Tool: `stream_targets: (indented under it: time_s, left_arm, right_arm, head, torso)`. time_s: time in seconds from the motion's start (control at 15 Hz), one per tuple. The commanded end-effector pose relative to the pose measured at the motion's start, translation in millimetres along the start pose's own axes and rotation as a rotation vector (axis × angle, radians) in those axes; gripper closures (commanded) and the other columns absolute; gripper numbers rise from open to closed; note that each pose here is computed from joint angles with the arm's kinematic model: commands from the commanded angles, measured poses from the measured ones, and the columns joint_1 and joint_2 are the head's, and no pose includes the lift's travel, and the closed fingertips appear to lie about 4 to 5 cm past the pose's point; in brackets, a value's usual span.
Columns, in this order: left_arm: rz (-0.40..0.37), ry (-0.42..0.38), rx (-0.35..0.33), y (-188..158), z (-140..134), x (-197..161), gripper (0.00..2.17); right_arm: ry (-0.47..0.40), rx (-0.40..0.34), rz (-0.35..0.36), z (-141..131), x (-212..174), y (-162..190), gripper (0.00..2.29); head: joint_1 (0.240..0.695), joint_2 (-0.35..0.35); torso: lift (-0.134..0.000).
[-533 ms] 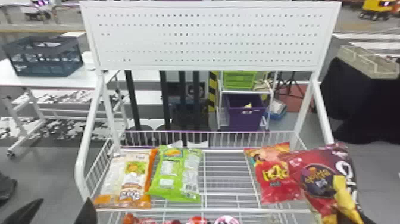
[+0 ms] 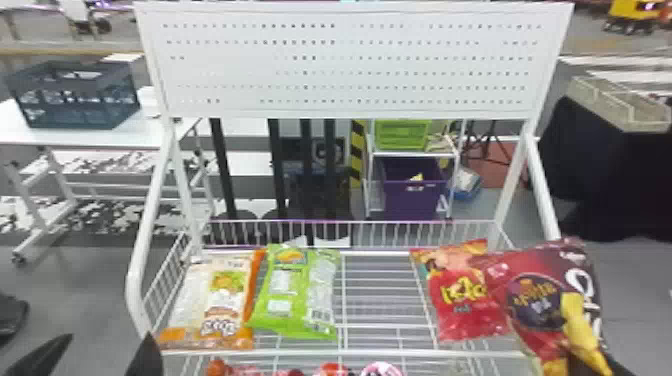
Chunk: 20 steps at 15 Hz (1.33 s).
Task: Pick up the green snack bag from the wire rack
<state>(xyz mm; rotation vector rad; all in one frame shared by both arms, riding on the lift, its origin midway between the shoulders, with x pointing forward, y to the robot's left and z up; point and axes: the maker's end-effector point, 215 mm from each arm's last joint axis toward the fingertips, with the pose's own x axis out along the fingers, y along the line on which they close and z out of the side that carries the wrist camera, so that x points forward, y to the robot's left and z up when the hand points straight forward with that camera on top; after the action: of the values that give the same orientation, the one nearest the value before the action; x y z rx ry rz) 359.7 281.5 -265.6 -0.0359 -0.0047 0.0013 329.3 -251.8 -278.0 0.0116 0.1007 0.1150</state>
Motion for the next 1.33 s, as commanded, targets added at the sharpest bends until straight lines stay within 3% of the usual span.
stream_targets:
  time_s: [0.0, 0.27, 0.6, 0.93, 1.27]
  left_arm:
    - [-0.005, -0.001, -0.001, -2, 0, 1, 0.08]
    - [-0.106, 0.043, -0.011, -44, -18, 31, 0.08]
    - [-0.223, 0.096, 0.003, -116, -60, 101, 0.08]
    - [-0.255, 0.215, 0.047, -147, -124, 161, 0.08]
    - [-0.294, 0.262, 0.069, -178, -143, 200, 0.08]
  right_arm:
    - [-0.002, 0.0, 0.0, 1, 0, 0, 2.18]
    - [-0.001, 0.007, 0.004, 0, 0, 4, 2.18]
    - [0.003, 0.008, 0.006, -2, 0, 5, 2.18]
    - [0.005, 0.018, 0.002, -4, -1, 8, 2.18]
    - [0.005, 0.022, 0.0, -6, 0, 10, 2.17]
  head:
    - [0.499, 0.0]
    - [0.499, 0.0]
    - [0.499, 0.0]
    - [0.499, 0.0]
    - [0.499, 0.0]
  torso:
    - [0.0]
    - [0.0]
    - [0.0]
    - [0.0]
    - [0.0]
